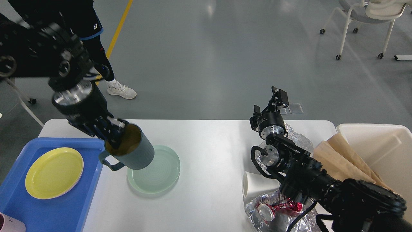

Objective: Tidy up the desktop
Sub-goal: 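Lift the mug and set it in the blue tray corner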

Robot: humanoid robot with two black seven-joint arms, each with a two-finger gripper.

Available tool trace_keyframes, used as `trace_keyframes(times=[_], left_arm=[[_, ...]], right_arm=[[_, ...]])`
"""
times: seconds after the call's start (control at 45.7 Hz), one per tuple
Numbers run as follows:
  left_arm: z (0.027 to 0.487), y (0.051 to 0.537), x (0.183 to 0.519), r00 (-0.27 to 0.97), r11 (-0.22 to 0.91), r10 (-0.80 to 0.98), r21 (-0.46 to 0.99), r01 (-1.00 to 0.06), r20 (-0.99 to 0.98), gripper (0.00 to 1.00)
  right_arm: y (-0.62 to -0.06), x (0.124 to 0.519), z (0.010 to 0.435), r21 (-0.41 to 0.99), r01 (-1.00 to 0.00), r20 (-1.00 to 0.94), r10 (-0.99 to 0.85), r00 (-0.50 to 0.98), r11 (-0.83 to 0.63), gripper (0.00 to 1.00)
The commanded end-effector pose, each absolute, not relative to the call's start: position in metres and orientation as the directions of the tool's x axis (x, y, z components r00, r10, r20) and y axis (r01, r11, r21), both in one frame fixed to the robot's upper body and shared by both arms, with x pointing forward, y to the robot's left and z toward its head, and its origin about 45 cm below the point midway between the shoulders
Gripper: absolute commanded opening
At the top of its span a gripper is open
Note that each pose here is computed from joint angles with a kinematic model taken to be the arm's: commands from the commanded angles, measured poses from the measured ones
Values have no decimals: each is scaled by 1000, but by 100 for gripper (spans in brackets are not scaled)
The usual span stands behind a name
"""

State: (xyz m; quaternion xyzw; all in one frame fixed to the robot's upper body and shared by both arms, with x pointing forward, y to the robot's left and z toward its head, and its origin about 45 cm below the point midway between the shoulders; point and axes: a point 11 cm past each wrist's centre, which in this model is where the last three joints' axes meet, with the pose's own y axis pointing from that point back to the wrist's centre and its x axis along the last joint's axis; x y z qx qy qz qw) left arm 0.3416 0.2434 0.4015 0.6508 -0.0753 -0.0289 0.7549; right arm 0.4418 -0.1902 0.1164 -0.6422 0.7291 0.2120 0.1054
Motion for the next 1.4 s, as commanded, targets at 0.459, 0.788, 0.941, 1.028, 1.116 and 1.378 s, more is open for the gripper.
trace_keyframes(times=[0.459,0.788,0.941,1.028,1.116,1.378], left_arm=[[292,391,304,1000,-80,24,997,4,-2,0],[200,439,237,992,-180,62,976,121,-111,0],[180,449,220,991,-221,59,966,134,-124,0],[174,454,218,992,-236,57,964,126,-115,0],[167,458,219,994,-248,50,963,108,-99,0],[161,456,231,998,-246,38,967,60,-53,36]], right_arm=[[-190,442,116,174,-981,-426,-892,-153,85,100],[-190,442,116,174,-981,-426,-892,-153,85,100],[-190,442,116,174,-981,-426,-892,-153,85,100],[-190,442,116,175,-981,-426,-892,-153,85,100],[-190,442,116,175,-981,-426,-892,-153,85,100],[-190,442,116,174,-981,-426,-892,-153,85,100]])
